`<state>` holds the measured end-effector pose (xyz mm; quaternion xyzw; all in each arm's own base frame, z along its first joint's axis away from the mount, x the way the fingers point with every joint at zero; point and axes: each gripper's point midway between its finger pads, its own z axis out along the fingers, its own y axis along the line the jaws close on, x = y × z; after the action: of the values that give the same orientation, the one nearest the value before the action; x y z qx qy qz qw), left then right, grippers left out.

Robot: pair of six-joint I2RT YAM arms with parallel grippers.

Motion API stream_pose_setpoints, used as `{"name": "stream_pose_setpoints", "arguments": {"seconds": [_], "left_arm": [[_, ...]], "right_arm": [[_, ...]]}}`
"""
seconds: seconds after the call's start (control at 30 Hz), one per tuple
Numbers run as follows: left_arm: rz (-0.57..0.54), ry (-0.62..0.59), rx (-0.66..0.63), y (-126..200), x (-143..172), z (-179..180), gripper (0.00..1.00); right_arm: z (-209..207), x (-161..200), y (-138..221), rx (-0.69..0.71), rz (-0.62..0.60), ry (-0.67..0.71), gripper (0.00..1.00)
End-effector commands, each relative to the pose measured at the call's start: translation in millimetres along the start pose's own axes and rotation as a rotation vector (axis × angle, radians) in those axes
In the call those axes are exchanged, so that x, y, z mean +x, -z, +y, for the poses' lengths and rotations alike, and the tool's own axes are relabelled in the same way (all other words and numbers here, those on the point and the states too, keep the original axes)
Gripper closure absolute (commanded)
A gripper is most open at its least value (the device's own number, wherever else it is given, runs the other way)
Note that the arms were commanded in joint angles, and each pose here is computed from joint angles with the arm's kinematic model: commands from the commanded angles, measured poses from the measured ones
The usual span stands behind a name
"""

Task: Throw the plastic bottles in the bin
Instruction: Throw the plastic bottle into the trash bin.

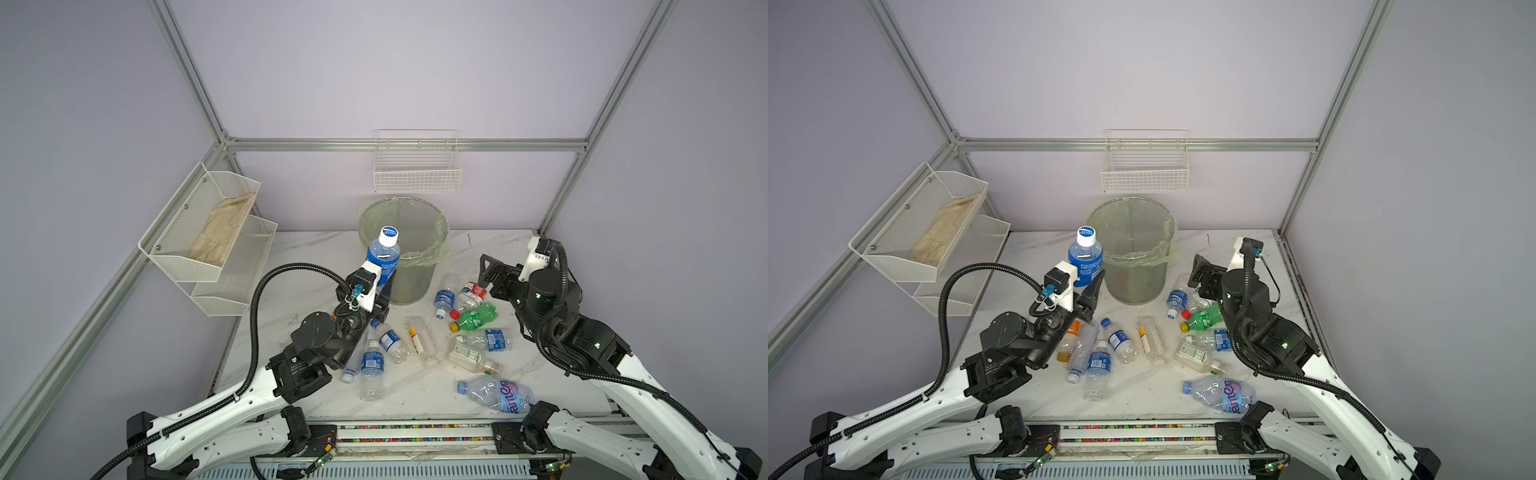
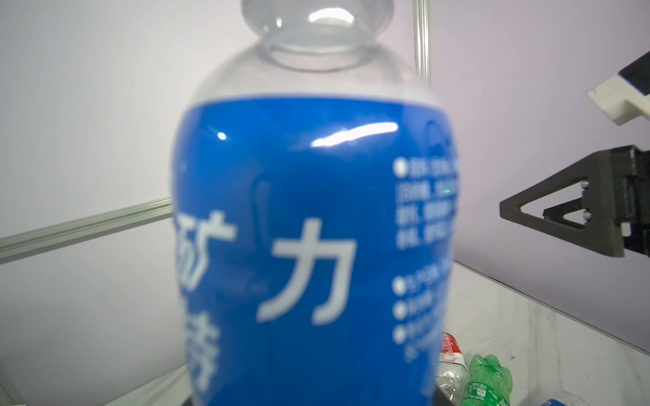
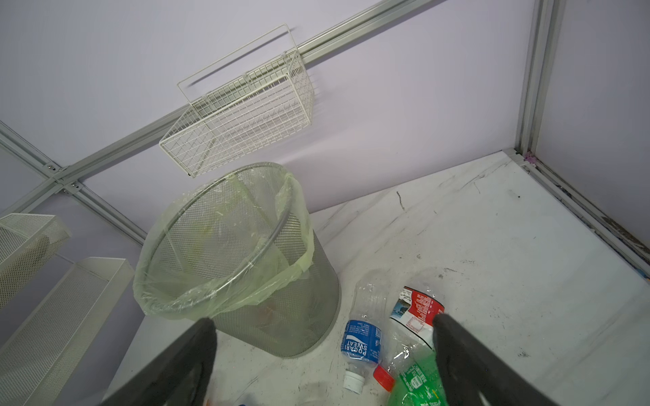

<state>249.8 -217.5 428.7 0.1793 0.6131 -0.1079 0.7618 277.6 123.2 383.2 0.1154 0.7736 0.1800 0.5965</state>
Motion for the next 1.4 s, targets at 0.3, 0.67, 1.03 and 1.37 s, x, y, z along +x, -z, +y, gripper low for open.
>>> {"name": "stream_pose_setpoints", "arguments": {"seconds": [0.3,0.67,1.03,1.37], "left_arm": [[-0.102,0.159,0.021,-56,-52,22,0.61],[0.083,0.173,0.032,-154,-11,40,0.50],[0.154,0.218,0.053,-153,-37,47,0.00],[0.037,0.252,0.101,-97,-84,52,0.00]], "right_arm": [[1,-9,-2,0.017,-0.021,0.010,0.03],[0,-13,4,-0.001,-0.028,-0.004,0.03],[-1,-13,10,-0.020,-0.029,-0.016,0.03],[4,-6,2,-0.026,-0.006,-0.011,0.03]]}}
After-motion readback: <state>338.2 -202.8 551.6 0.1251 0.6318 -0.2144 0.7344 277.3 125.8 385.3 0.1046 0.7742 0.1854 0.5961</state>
